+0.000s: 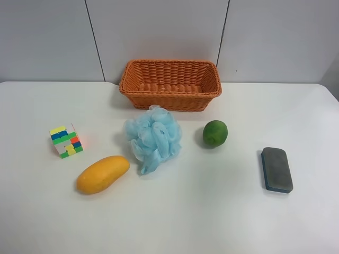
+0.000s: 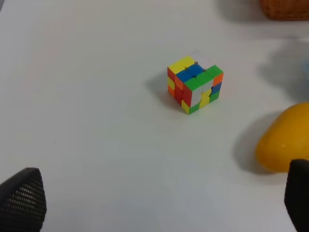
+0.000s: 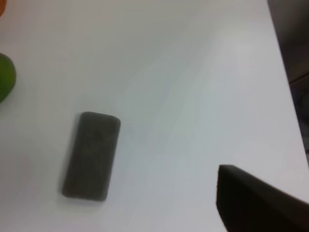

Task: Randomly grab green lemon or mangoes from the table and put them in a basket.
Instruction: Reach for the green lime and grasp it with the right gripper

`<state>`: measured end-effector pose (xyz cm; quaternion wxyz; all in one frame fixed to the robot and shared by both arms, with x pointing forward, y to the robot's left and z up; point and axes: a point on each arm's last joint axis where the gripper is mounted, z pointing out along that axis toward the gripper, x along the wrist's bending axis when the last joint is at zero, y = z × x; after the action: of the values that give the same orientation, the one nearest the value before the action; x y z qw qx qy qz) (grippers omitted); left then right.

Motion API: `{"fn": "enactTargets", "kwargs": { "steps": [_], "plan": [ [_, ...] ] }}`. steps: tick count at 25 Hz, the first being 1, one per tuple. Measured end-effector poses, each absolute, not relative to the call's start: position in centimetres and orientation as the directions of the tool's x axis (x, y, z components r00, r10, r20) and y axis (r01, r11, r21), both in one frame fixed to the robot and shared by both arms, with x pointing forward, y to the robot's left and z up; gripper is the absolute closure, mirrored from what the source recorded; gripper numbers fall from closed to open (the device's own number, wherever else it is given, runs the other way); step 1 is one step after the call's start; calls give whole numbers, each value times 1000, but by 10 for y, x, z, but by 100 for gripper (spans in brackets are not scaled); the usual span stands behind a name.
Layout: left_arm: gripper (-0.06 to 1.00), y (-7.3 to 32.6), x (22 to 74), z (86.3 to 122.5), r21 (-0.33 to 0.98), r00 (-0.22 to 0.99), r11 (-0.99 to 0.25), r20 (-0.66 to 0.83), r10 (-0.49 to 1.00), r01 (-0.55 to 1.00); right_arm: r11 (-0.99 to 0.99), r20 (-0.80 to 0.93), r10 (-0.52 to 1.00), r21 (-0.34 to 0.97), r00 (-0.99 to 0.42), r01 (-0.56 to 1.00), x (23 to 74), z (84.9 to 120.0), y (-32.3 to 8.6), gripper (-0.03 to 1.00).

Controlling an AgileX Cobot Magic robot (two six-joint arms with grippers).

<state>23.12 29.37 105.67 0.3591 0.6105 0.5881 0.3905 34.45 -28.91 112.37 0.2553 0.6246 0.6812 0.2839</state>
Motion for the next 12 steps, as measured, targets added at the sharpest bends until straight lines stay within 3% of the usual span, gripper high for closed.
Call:
{"fn": "enactTargets", "kwargs": {
  "steps": [6,12],
  "plan": [
    [-5,294,231,1057,898,3,-50,54,999,438,210,-11,969,567,-248,796,416,1119,-254,-2],
    [-5,294,231,1057,898,3,-50,54,999,438,225,40,964,418,-265,880,484,1094,-208,-2]
  ]
}}
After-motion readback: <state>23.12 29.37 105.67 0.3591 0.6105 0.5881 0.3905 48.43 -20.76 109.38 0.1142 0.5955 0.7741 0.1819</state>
